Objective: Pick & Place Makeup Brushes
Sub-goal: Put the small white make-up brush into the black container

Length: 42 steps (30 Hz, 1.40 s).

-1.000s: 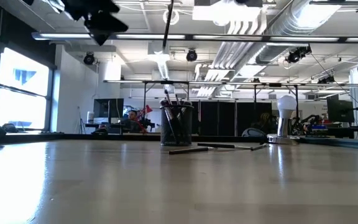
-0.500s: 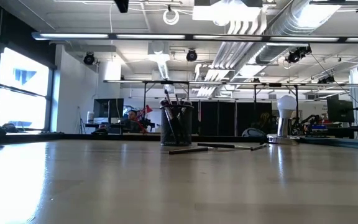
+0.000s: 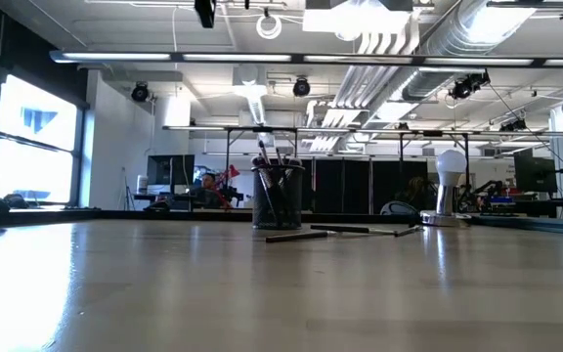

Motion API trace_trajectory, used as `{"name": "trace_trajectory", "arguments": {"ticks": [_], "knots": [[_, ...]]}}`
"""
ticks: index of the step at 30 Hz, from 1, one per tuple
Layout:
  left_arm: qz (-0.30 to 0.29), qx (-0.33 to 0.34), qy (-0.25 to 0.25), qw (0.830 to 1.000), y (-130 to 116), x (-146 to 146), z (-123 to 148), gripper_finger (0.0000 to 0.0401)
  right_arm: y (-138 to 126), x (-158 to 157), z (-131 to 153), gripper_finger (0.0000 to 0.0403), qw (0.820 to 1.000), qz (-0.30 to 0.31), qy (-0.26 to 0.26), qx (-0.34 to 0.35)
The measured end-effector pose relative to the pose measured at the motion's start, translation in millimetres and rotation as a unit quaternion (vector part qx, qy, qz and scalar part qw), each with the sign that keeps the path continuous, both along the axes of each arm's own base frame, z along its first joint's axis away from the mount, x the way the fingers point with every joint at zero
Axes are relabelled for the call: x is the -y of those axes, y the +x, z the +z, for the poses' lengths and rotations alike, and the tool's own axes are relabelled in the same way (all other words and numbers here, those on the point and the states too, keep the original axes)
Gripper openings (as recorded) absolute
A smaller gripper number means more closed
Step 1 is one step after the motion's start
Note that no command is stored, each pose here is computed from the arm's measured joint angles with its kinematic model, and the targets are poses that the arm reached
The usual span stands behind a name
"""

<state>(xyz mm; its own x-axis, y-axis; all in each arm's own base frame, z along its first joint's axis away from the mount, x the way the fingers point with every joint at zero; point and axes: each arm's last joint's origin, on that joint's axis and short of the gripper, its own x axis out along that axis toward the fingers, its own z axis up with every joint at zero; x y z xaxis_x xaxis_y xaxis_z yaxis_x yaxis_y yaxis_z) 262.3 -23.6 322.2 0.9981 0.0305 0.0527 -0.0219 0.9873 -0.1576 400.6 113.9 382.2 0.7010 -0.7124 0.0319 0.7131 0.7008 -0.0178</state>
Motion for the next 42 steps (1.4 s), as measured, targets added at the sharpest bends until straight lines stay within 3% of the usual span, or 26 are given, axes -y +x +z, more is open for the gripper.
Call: {"name": "trace_trajectory", "arguments": {"ticks": [2, 5, 11, 14, 16, 21, 25, 30, 35, 42], "knots": [[0.016, -0.013, 0.021, 1.000, 0.1, -1.6, -0.3, 0.0019, -1.2, 1.0, -0.6, 0.0002, 1.000, -0.029, 0.005, 0.001], [0.027, -0.036, 0.026, 0.999, 1.3, -10.0, 1.6, 0.0015, -5.6, 2.7, -0.4, 0.0017, 0.997, -0.070, 0.010, -0.005], [0.080, -0.064, 0.007, 0.995, 0.9, -46.7, 4.6, 0.0010, -33.6, 10.8, 15.8, 0.0075, 0.997, -0.067, 0.034, -0.016], [0.089, -0.061, 0.004, 0.994, -0.1, -71.2, 3.9, 0.0010, -54.9, 17.4, 15.4, 0.0104, 0.995, -0.036, 0.080, -0.037], [0.083, -0.046, 0.004, 0.995, 3.4, -86.0, 2.4, 0.0010, -69.3, 24.5, 9.6, 0.0117, 0.990, -0.019, 0.122, -0.067], [0.071, 0.015, 0.018, 0.997, 14.2, -113.3, 0.3, 0.0010, -96.9, 33.5, -39.3, 0.0125, 0.975, -0.078, 0.186, -0.094], [0.071, 0.030, 0.024, 0.997, 25.0, -128.7, -28.1, 0.0010, -115.9, 33.8, -78.9, 0.0116, 0.964, -0.085, 0.241, -0.077], [0.082, 0.076, 0.008, 0.994, 35.4, -148.0, -69.7, 0.0010, -131.8, 35.4, -114.5, 0.0103, 0.952, -0.051, 0.294, -0.064], [0.087, 0.048, -0.018, 0.995, 54.1, -161.0, -118.4, 0.0010, -146.9, 42.2, -126.3, 0.0095, 0.950, -0.030, 0.309, -0.026], [0.117, 0.022, -0.043, 0.992, 62.4, -165.8, -148.7, 0.0010, -171.6, 51.7, -124.7, 0.0094, 0.949, -0.004, 0.315, 0.005]]}}
